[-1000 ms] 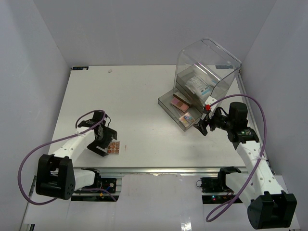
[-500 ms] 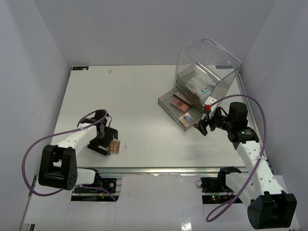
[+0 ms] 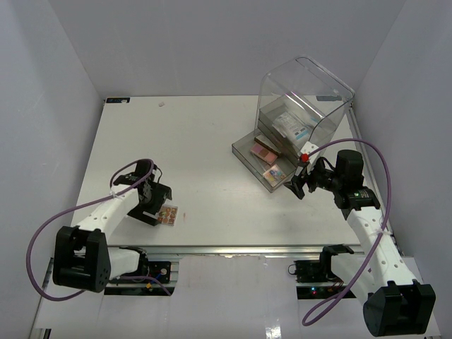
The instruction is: Organize the makeup
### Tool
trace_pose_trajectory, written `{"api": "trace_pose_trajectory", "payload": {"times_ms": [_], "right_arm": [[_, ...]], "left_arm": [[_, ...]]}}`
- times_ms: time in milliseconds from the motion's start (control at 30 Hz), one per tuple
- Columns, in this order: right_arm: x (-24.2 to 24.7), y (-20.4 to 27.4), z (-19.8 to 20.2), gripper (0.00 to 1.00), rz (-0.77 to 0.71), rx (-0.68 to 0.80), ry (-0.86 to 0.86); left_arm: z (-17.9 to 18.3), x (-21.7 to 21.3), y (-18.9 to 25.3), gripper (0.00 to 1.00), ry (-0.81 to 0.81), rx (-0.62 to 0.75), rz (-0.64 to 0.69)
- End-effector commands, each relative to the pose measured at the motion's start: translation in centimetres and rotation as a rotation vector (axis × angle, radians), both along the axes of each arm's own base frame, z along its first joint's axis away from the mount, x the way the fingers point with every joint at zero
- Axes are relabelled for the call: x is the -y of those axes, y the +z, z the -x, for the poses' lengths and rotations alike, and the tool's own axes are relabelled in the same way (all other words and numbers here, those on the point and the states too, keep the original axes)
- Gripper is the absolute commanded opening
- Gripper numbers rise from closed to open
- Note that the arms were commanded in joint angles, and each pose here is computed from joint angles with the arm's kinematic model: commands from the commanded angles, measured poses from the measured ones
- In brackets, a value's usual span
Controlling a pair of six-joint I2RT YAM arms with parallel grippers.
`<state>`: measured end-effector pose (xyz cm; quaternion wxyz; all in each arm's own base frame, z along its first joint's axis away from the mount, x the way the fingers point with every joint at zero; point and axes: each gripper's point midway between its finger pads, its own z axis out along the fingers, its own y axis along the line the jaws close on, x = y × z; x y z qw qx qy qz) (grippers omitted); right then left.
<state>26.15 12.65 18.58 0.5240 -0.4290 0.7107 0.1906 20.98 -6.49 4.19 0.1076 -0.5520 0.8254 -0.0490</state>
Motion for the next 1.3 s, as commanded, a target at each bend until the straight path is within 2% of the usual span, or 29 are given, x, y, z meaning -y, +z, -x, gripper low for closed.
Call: {"api": "trace_pose_trajectory", "payload": {"times_ms": [0,667,800,1000,1167,1267], "right_arm": [[0.1,0.9,-0.3,0.90,-0.005,0.043,0.001],[0.1,1.0,-0.3,0.90,-0.006,0.045,-0.001],[0.1,1.0,-0.3,0.90,-0.006,0.046,-0.001],[0.2,1.0,-0.3,0.90,-0.005,0.044,-0.003],[0.2,0.9,-0.3,0.90,-0.005,0.043,-0.003],[0.2,1.0,-0.3,0.90,-0.004,0.045,-0.005]], "left_arm": [[-0.1,0.4,-0.2,0.98,0.048,-0.025,0.029],[-0.9,0.5,-1.8,0.98,0.006,-0.069,0.008],[-1.2,0.6,-1.8,0.94,-0.010,-0.056,0.013],[-1.9,1.4,-1.2,0.65,-0.041,0.015,0.060],[-3.2,2.8,0.7,0.30,-0.093,0.114,0.131],[-4.9,4.2,2.8,0.19,-0.169,0.219,0.194]]}}
